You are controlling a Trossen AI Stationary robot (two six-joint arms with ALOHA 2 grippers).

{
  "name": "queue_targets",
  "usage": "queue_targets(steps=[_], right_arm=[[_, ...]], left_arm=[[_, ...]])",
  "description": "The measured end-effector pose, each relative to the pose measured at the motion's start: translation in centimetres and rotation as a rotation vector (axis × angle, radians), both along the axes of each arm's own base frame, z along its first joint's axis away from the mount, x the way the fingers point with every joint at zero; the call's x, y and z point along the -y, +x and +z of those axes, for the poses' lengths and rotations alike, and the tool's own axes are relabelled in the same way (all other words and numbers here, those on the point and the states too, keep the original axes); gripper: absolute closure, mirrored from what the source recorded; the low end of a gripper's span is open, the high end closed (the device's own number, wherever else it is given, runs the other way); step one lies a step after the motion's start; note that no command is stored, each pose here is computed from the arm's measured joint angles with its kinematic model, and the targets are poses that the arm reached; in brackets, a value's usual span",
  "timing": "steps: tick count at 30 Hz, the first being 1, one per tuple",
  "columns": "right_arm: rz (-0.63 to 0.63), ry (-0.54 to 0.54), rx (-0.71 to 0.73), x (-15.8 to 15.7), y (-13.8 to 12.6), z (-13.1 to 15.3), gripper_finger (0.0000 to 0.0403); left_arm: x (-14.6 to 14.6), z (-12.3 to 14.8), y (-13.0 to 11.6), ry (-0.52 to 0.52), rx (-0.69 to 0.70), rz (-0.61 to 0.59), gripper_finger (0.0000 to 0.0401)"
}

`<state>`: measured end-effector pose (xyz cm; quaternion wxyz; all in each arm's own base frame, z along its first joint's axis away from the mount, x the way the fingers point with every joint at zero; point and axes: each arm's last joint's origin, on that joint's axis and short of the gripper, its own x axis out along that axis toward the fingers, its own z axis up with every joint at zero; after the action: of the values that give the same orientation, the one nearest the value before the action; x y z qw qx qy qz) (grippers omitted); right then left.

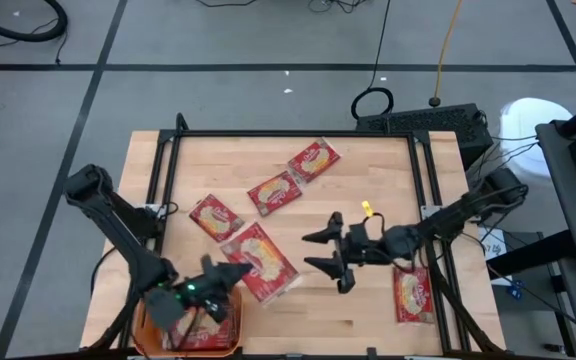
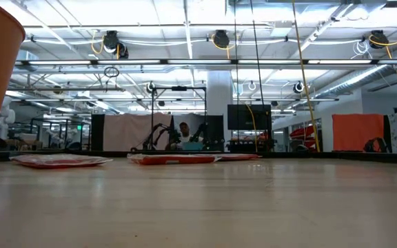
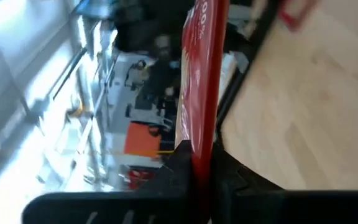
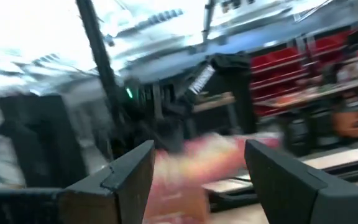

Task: Sort popcorn bags into baskets
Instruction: Put the popcorn bag into the orange bin

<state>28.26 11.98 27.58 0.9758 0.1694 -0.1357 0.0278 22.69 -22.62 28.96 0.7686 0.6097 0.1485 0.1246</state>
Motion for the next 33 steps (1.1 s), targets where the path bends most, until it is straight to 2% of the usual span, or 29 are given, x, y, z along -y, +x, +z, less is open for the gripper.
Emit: queue_targets(steps=[6, 10, 14, 17, 20, 22, 25, 28, 30, 33], right_arm=[[-0.113, -0.069, -0.085, -0.7, -0.8, -0.1, 0.016], [-0.093, -0.073, -0.146, -1.4, -0.5, -1.3, 0.016], [-0.085, -0.07, -0.182, -2.1, -0.3, -2.4, 0.0161], [-0.082, -0.069, -0.205, -2.5, -0.1, -3.2, 0.0161], [-0.073, -0.057, -0.225, -2.7, 0.1, -3.8, 0.0161], [-0.074, -0.056, -0.235, -2.8, 0.2, -4.2, 0.0161], [-0.073, -0.059, -0.243, -2.9, 0.4, -4.6, 0.0161], [-0.071, -0.051, -0.243, -3.0, 0.5, -4.8, 0.0161], [-0.062, -0.044, -0.25, -3.1, 0.4, -4.8, 0.0161], [-0.048, -0.047, -0.254, -3.5, 0.2, -4.9, 0.0161]], left_arm=[[-1.1, 3.3, -2.3, -0.298, 0.159, 0.003, 0.0376], [-2.0, 5.2, -3.7, -0.502, 0.264, 0.016, 0.0368], [-3.0, 6.6, -4.5, -0.688, 0.346, 0.005, 0.0378], [-3.5, 7.6, -4.8, -0.718, 0.38, 0.036, 0.038], [-4.1, 9.6, -4.6, -0.617, 0.391, 0.142, 0.0373], [-5.2, 11.7, -4.4, -0.594, 0.415, 0.21, 0.0368], [-7.0, 15.0, -4.5, -0.652, 0.478, 0.24, 0.0365], [-8.3, 17.2, -5.0, -0.659, 0.506, 0.311, 0.037], [-8.6, 17.7, -5.4, -0.693, 0.53, 0.375, 0.0375], [-7.4, 17.3, -6.3, -0.799, 0.56, 0.325, 0.0376]])
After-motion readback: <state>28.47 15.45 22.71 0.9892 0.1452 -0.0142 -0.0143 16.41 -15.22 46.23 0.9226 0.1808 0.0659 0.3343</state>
